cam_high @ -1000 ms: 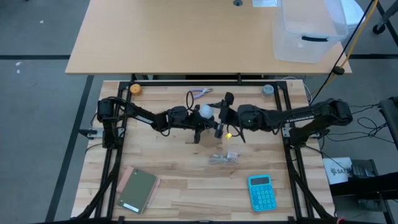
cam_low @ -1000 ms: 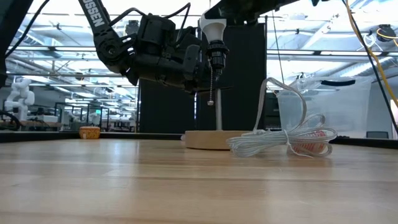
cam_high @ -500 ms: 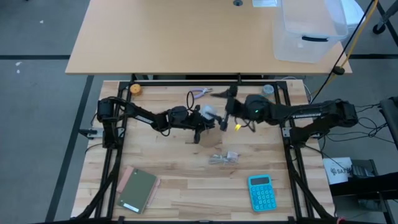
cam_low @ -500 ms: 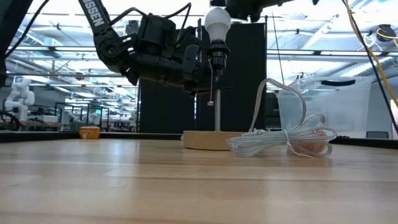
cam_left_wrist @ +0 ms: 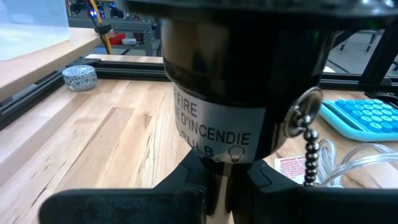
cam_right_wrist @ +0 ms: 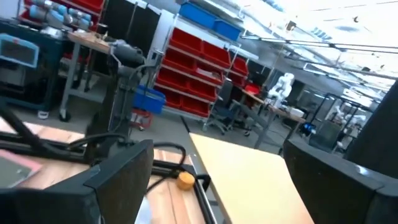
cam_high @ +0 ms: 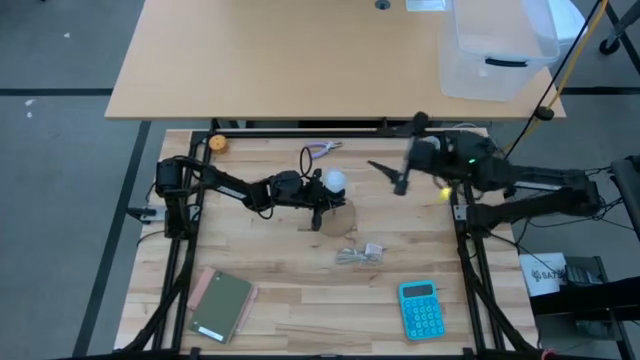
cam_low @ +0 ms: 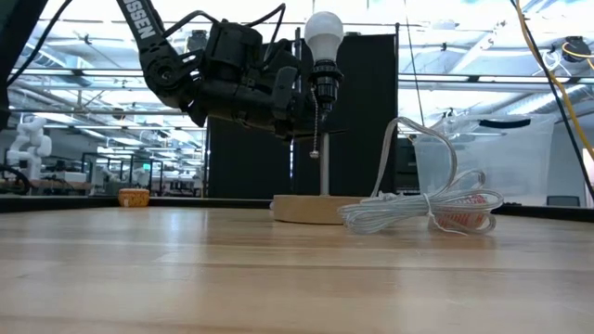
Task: Screw lightbulb
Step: Remove the light bulb from the brown lamp
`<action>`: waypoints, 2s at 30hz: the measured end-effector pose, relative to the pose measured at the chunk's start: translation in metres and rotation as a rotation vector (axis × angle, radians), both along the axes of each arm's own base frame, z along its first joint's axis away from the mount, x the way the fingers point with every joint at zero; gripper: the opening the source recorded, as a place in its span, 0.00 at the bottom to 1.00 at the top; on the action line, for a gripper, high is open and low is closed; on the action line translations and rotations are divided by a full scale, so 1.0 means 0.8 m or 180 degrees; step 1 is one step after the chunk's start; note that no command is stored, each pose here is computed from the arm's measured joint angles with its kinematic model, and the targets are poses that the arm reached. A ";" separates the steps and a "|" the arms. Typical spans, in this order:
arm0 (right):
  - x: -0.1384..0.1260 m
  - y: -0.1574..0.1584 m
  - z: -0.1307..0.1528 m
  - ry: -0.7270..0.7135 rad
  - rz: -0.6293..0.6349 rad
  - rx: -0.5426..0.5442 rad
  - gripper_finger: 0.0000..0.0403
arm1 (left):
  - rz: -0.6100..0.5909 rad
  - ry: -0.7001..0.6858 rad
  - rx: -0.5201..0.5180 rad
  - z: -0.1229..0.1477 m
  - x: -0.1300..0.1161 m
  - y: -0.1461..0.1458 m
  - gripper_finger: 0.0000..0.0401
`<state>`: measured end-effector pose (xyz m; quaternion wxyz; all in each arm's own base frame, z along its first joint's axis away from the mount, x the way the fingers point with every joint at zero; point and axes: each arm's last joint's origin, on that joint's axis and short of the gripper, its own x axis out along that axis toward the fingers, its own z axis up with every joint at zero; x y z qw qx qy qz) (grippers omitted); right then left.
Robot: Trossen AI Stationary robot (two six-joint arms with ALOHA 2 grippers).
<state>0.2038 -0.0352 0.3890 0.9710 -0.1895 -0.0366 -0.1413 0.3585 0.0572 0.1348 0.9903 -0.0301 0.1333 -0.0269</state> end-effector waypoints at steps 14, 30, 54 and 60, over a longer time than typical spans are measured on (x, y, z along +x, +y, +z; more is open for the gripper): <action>-0.068 0.003 -0.031 0.0465 0.0164 0.0279 0.88 | -0.0062 -0.0009 0.0019 0.000 0.000 0.001 0.08; -0.065 -0.002 -0.197 -0.0596 0.0351 0.1415 0.88 | -0.0077 -0.0008 0.0004 0.000 0.000 -0.001 0.08; 0.067 -0.001 -0.202 -0.0321 0.0438 0.1470 0.88 | -0.0024 -0.0010 0.0012 0.000 -0.001 0.004 0.08; 0.089 0.005 -0.200 -0.0233 0.0511 0.1424 0.88 | -0.0022 -0.0010 0.0012 0.000 -0.001 0.004 0.08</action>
